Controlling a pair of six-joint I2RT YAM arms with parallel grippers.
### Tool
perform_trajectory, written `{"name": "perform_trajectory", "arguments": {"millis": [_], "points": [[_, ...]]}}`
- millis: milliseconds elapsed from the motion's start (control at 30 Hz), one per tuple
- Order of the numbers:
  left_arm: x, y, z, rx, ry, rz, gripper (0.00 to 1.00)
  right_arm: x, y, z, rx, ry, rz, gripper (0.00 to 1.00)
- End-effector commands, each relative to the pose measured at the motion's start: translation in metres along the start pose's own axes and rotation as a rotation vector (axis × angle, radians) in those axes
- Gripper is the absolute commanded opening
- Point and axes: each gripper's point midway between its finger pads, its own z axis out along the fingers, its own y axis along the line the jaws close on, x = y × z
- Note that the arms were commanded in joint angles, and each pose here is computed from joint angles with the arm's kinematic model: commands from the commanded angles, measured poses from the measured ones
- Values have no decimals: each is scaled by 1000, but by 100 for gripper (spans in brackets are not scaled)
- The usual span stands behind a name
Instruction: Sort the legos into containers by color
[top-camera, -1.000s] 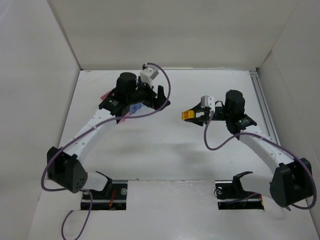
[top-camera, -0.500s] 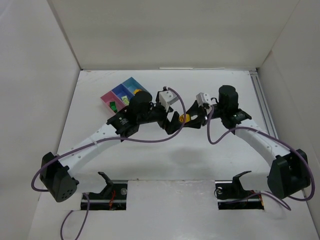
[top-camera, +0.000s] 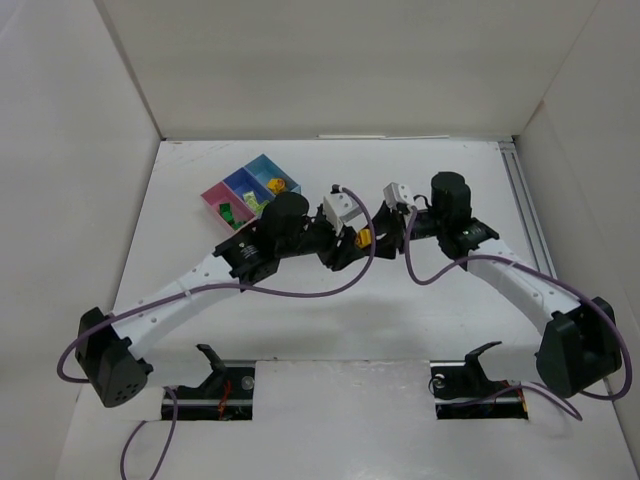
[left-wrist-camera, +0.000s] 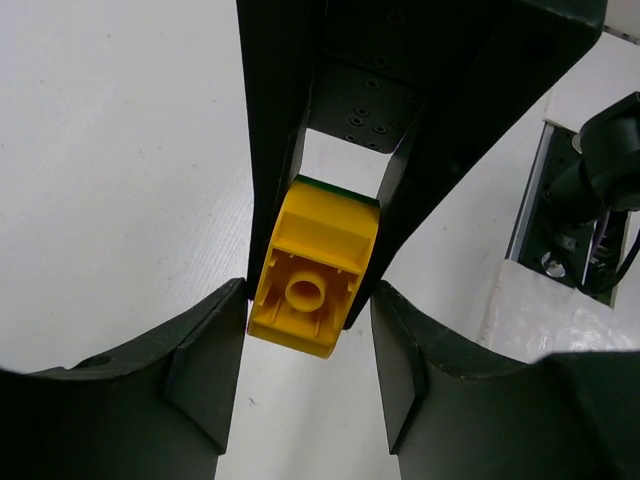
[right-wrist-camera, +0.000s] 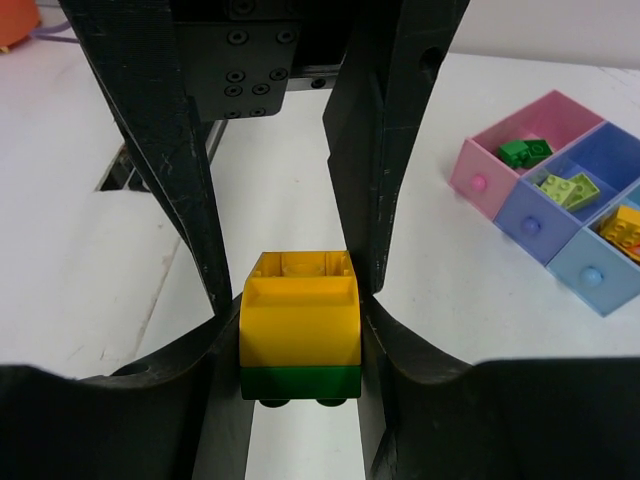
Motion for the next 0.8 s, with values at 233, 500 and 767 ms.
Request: {"name": "perform_trajectory", "arguments": {"millis": [233,500,767], "points": [[-40,-12,-31,18,-179,80,65,-10,25,4,-108,-38,-65,0],[-34,-11,-22,28,-142,67,64,-11,24,4,-108,-39,-77,0],[-26,-10,-10,46,-103,64,61,-17,17,5,-89,-35,-87,0]]}}
